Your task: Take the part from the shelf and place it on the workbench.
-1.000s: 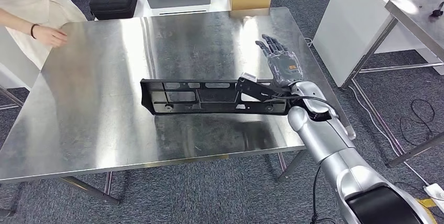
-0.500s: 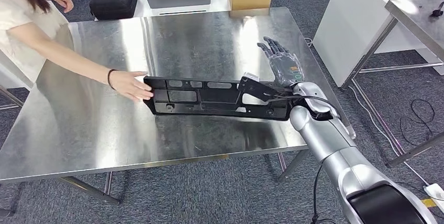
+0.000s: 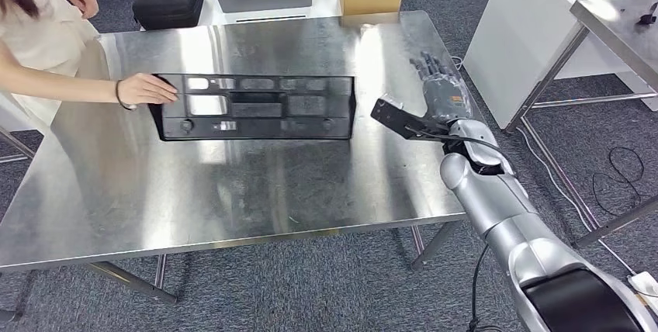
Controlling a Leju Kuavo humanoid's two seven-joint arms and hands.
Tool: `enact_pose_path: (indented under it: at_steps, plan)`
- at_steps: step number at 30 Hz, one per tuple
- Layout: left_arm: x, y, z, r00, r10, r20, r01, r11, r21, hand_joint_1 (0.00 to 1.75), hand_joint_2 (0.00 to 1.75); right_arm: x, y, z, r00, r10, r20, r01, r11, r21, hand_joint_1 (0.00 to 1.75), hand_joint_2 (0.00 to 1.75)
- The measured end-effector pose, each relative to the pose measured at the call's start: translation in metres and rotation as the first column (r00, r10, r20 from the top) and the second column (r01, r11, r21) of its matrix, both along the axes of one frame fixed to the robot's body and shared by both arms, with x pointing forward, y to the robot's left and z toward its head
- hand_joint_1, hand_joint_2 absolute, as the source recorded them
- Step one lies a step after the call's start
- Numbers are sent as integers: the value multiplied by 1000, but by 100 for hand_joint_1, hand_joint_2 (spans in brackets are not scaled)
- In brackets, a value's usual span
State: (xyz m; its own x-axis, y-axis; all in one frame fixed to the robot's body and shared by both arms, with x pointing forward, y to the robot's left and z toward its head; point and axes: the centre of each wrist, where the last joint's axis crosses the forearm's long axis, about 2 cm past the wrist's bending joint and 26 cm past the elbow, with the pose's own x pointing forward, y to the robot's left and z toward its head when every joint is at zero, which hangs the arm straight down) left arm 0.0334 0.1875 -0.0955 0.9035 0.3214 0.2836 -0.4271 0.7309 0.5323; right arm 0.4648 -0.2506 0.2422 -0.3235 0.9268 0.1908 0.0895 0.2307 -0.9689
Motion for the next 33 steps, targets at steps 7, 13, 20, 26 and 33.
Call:
enact_pose_path:
  at_steps: [7, 13, 20, 26, 33]
  plan:
    - [-1, 0, 0, 1000, -1, 2, 1, 1000, 0, 0, 175, 10, -18, 5, 997, -78, -10, 78, 997, -6, 0, 175]
    - [-1, -1, 0, 1000, 4, 8, -4, 1000, 0, 0, 175, 11, -29, -3, 992, -119, -29, 119, 993, -18, 0, 175]
    - [-1, -2, 0, 1000, 9, 14, -9, 1000, -1, 0, 175, 11, -50, -4, 984, -180, 1, 179, 982, -56, 0, 175]
    - [-1, -2, 0, 1000, 10, 16, -10, 1000, -1, 0, 175, 11, -58, -5, 980, -200, 5, 200, 978, -63, 0, 175]
    - [-1, -3, 0, 999, 31, 12, -31, 999, -8, 0, 175, 7, -111, 0, 934, -342, 103, 350, 933, -81, 0, 175]
